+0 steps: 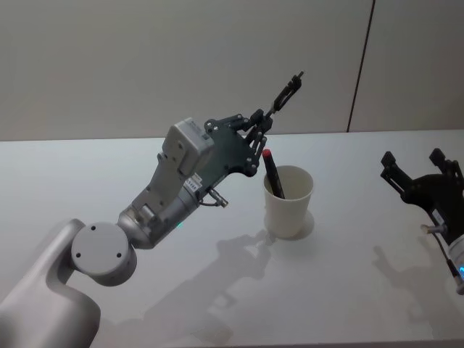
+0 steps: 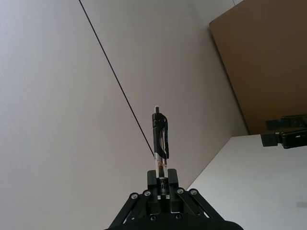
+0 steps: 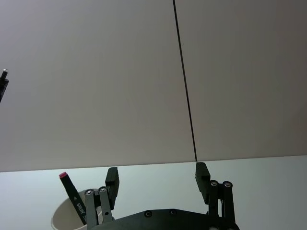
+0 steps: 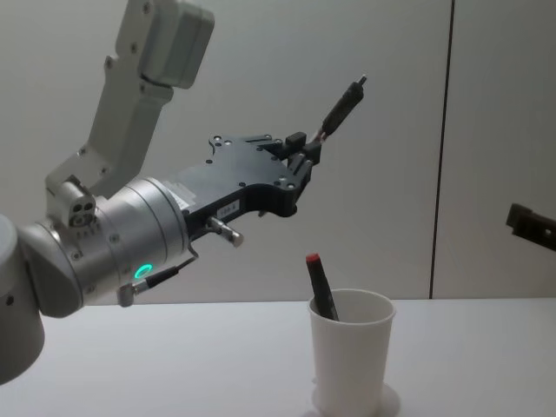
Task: Place the pen into the pen holder.
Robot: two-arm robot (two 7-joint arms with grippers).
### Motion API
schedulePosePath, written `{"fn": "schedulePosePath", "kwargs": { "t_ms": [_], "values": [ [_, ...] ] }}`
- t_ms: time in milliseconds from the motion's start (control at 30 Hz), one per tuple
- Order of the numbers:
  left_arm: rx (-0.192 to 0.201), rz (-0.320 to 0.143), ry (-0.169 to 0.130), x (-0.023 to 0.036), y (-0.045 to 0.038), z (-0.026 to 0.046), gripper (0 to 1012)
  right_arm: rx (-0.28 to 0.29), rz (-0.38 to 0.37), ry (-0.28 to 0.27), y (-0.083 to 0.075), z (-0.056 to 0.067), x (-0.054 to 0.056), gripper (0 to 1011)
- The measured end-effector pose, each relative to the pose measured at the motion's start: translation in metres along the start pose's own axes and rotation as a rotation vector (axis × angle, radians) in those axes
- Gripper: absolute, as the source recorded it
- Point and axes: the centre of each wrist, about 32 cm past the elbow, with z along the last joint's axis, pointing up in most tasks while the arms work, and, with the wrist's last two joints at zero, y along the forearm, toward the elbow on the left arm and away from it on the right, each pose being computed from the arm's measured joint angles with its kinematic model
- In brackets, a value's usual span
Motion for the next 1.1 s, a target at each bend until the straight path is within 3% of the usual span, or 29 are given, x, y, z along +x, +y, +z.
{"fn": "schedulePosePath", "kwargs": {
  "t_ms": [567, 1100],
  "values": [
    [-0.004, -0.006, -0.002, 0.0006, -0.0011, -0.0001, 135, 0.024, 0.126, 0.054, 0.001, 0.011, 0.002, 1001],
    [-0.006, -0.007, -0.003, 0.0008, -0.0014, -0.0001, 135, 0.031, 0.35, 0.177, 0.013, 0.031, 0.006, 1001]
  ]
}}
